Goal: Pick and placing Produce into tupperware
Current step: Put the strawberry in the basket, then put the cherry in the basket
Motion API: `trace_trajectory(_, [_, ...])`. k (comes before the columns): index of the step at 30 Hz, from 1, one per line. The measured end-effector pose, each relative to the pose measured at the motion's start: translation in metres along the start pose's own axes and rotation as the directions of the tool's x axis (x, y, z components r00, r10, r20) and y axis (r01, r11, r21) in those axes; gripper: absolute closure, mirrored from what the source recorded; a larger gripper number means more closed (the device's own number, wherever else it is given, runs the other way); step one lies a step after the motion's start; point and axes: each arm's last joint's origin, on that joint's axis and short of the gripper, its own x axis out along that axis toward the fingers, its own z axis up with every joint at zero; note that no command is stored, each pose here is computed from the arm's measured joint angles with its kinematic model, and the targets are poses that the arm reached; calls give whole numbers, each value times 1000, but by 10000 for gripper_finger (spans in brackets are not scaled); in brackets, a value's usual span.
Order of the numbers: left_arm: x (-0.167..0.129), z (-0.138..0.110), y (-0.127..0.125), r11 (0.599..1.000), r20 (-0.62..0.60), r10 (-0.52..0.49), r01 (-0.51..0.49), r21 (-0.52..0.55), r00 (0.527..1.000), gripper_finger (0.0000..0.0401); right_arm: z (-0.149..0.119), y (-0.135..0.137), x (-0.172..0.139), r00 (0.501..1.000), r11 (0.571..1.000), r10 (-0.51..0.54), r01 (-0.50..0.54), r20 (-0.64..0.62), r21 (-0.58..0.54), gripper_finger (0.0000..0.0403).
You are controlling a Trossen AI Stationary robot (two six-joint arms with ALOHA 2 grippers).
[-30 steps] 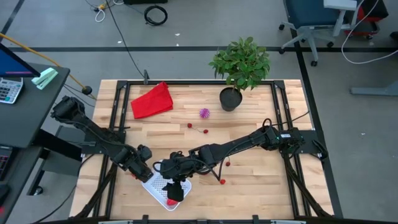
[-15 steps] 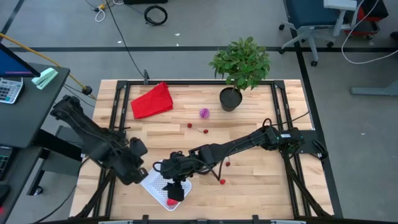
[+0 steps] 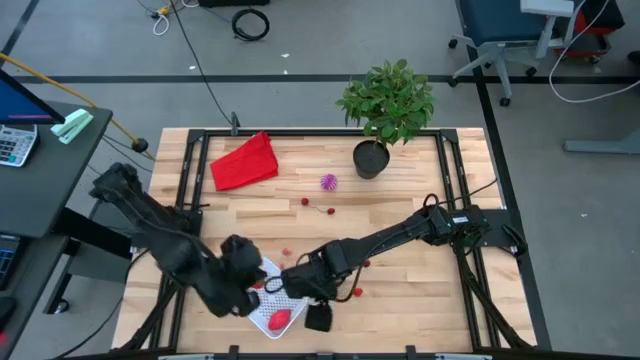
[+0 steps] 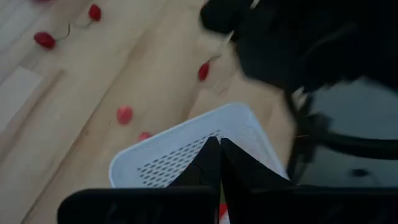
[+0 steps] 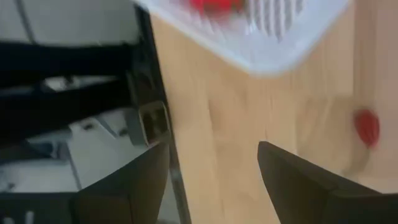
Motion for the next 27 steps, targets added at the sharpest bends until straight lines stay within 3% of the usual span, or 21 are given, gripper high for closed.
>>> trace_trajectory(6, [53, -13, -15, 995, -134, 75, -66, 72, 988, 387, -11, 6, 5, 995, 995, -101, 101, -1, -17, 148])
trace_trajectory(12, [90, -21, -32, 999, -211, 8, 0, 38, 977, 387, -27, 8, 8, 978, 981, -193, 194, -80, -2, 148])
trace_trajectory(17, [105, -22, -41, 998, -205, -52, 59, 24, 977, 360, -41, 10, 9, 951, 960, -279, 279, -136, -21, 148])
trace_trajectory(23, [114, -23, -41, 999, -218, -39, 44, 19, 975, 335, -51, 18, 18, 943, 955, -296, 291, -150, -55, 148])
trace_trajectory(27, [111, -20, -40, 999, -211, -48, 52, 10, 976, 326, -59, 14, 31, 913, 924, -381, 373, -148, -79, 148])
